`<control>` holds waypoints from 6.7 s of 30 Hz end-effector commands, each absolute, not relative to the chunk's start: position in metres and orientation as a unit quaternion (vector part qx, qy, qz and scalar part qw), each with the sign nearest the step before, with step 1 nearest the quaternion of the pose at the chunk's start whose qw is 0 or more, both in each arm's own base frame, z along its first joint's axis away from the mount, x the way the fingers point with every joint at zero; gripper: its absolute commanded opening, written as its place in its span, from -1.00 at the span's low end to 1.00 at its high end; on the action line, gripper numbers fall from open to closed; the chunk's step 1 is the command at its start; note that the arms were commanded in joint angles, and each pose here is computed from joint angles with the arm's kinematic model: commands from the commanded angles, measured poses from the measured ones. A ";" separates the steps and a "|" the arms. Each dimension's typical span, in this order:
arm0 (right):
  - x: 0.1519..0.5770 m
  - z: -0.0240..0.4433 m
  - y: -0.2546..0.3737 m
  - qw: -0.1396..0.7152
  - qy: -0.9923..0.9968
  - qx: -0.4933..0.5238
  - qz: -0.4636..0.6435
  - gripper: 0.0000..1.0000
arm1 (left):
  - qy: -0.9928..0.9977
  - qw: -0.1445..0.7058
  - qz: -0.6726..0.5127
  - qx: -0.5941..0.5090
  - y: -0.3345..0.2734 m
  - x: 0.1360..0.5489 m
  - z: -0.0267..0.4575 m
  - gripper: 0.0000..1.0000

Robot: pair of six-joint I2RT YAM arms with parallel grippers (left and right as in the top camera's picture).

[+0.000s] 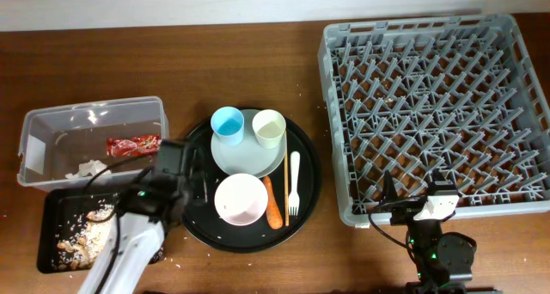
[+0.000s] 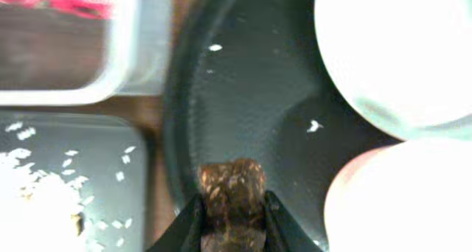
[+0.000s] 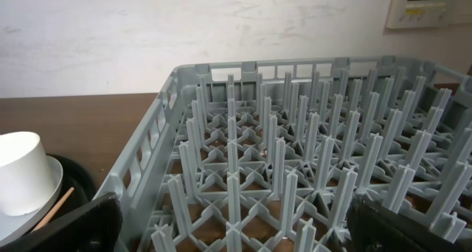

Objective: Sort waste into correct bins and load items into the dishwasher rack

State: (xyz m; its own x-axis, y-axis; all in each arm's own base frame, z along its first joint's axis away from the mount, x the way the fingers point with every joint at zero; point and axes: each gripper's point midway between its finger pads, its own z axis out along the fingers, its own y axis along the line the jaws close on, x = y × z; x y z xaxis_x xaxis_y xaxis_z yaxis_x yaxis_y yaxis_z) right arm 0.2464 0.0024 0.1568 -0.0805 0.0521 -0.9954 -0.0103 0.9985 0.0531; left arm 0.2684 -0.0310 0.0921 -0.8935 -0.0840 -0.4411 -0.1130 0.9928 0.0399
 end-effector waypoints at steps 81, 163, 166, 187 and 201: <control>0.246 0.155 -0.001 0.677 0.736 0.020 0.018 0.97 | 0.983 0.119 0.080 -0.112 -0.217 0.252 0.037 -0.25; 0.246 0.155 -0.001 0.677 0.736 0.020 0.018 0.97 | 0.713 0.144 0.028 -0.685 0.154 0.220 0.024 -0.46; 0.246 0.155 -0.001 0.677 0.736 0.020 0.018 0.97 | 0.725 0.137 0.025 -0.674 0.153 0.223 0.020 -0.24; 0.246 0.155 -0.001 0.677 0.736 0.020 0.018 0.97 | 0.932 0.244 -0.127 -0.235 0.008 0.274 0.170 -0.78; 0.246 0.155 -0.001 0.677 0.736 0.020 0.018 0.97 | 0.955 0.215 -0.154 -0.138 -0.055 0.263 0.167 0.98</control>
State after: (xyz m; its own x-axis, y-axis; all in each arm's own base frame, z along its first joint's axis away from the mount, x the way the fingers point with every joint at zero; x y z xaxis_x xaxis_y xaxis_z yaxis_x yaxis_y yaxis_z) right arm 0.2464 0.0024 0.1568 -0.0805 0.0521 -0.9954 -0.0099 0.9985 0.0531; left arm 0.2673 -0.0520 0.1626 -0.8637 -0.3335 -0.3778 -0.2029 0.9164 -0.3451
